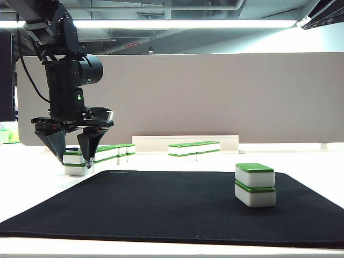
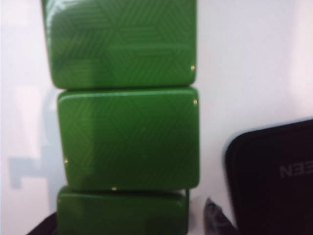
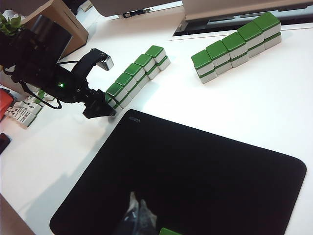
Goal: Take a mahjong tile from the mahjong wall and then place it on the table close to you.
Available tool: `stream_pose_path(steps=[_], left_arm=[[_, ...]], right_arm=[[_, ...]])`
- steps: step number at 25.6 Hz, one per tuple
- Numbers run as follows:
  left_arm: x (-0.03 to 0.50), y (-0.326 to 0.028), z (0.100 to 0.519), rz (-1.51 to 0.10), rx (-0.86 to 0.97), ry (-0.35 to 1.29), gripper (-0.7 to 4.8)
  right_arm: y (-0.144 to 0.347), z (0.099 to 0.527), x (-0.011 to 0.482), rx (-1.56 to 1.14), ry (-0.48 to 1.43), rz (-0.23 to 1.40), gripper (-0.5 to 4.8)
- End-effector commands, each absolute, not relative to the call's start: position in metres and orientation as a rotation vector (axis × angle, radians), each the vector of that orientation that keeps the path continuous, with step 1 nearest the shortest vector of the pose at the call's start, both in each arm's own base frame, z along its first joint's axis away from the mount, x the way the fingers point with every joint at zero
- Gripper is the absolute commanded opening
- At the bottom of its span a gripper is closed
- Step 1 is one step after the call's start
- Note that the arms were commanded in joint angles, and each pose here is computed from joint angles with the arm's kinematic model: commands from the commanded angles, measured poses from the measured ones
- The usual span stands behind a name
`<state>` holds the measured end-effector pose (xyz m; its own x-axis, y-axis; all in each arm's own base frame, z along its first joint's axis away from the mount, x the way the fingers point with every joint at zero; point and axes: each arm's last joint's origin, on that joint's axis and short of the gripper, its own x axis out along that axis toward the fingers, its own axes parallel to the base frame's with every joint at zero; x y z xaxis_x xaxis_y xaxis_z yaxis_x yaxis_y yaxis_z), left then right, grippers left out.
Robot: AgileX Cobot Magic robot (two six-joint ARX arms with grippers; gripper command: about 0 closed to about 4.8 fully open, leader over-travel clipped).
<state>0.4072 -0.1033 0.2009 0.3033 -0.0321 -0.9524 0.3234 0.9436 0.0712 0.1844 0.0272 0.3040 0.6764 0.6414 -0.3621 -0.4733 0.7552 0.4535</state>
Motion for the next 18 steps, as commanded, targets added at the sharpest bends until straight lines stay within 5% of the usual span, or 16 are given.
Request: stream_pose_path(steps=[1, 10, 14, 18], left_arm=[[0.409, -0.104, 0.201, -0.244, 0.266, 1.238, 3.31], [0.411, -0.104, 0.194, -0.243, 0.268, 1.244, 3.3], [0.412, -0.105, 0.192, -0.243, 0.268, 1.245, 2.68], [0.413, -0.105, 0.19, -0.243, 0.268, 1.245, 2.68]], right_arm=[[0.027, 0.308, 0.184, 0.329, 0.509, 0.648, -0.01], [0.027, 0.308, 0.184, 0.329, 0.509, 0.648, -0.01], [0.027, 0.308, 0.184, 0.329, 0.509, 0.648, -0.01], [0.027, 0.308, 0.184, 0.329, 0.509, 0.648, -0.01]])
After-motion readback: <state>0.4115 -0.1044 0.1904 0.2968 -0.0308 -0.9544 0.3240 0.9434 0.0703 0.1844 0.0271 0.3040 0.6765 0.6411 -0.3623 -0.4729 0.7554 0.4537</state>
